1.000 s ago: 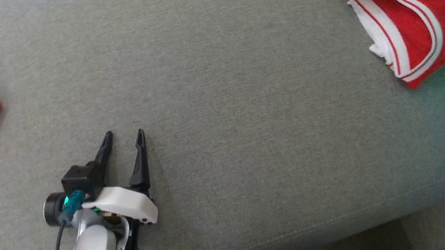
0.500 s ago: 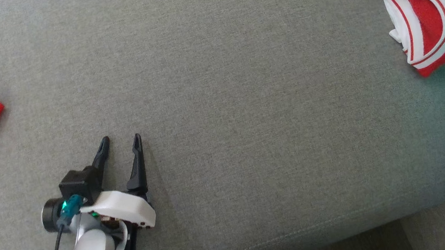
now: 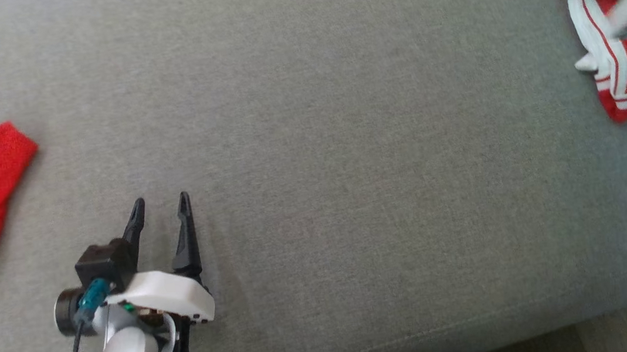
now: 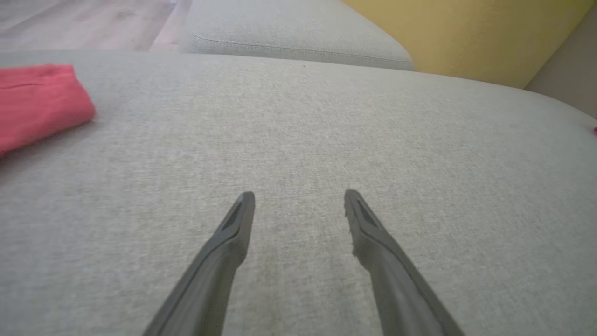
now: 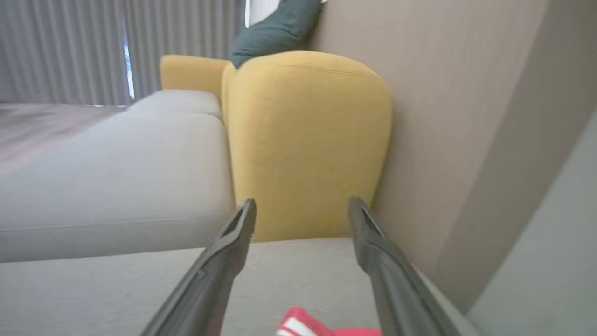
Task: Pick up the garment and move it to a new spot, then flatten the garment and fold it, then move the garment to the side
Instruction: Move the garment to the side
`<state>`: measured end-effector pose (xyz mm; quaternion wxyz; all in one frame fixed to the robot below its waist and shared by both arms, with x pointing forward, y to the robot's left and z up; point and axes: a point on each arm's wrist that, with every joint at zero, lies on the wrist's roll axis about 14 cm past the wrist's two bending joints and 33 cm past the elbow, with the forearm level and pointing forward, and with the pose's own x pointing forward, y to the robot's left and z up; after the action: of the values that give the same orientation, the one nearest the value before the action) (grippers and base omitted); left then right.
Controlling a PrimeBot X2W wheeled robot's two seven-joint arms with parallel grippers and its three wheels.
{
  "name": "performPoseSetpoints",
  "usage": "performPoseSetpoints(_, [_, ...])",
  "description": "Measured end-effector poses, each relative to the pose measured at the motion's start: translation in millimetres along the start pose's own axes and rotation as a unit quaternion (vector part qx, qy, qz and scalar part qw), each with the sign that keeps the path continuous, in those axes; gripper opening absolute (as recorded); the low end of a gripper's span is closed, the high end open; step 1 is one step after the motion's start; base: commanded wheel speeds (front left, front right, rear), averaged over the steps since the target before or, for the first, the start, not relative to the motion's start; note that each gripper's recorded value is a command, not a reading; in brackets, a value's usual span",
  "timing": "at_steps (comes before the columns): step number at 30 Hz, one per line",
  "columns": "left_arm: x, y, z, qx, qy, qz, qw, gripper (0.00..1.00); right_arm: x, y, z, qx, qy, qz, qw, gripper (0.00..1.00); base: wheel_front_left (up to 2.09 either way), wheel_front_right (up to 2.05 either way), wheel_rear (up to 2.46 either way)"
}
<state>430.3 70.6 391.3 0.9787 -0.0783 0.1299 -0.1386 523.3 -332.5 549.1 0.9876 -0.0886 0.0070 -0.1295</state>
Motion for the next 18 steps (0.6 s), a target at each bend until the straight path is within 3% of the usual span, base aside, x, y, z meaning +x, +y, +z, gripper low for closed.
performPoseSetpoints(5, [-18, 18, 8, 0.006, -0.011, 0.038, 0.999, 1.00, -15, 62, 0, 0.046, -0.014, 0.063, 0.997, 1.00, 0.00, 0.00, 0.00])
performPoseSetpoints(12, [-47, 45, 24, 0.012, -0.035, 0.093, 0.995, 1.00, -63, 122, -47, 0.092, 0.041, 0.129, 0.986, 1.00, 0.00, 0.00, 0.00])
performPoseSetpoints(18, [-73, 59, 31, 0.015, -0.048, 0.128, 0.991, 1.00, -101, 140, -76, 0.108, 0.081, 0.153, 0.979, 1.00, 0.00, 0.00, 0.00])
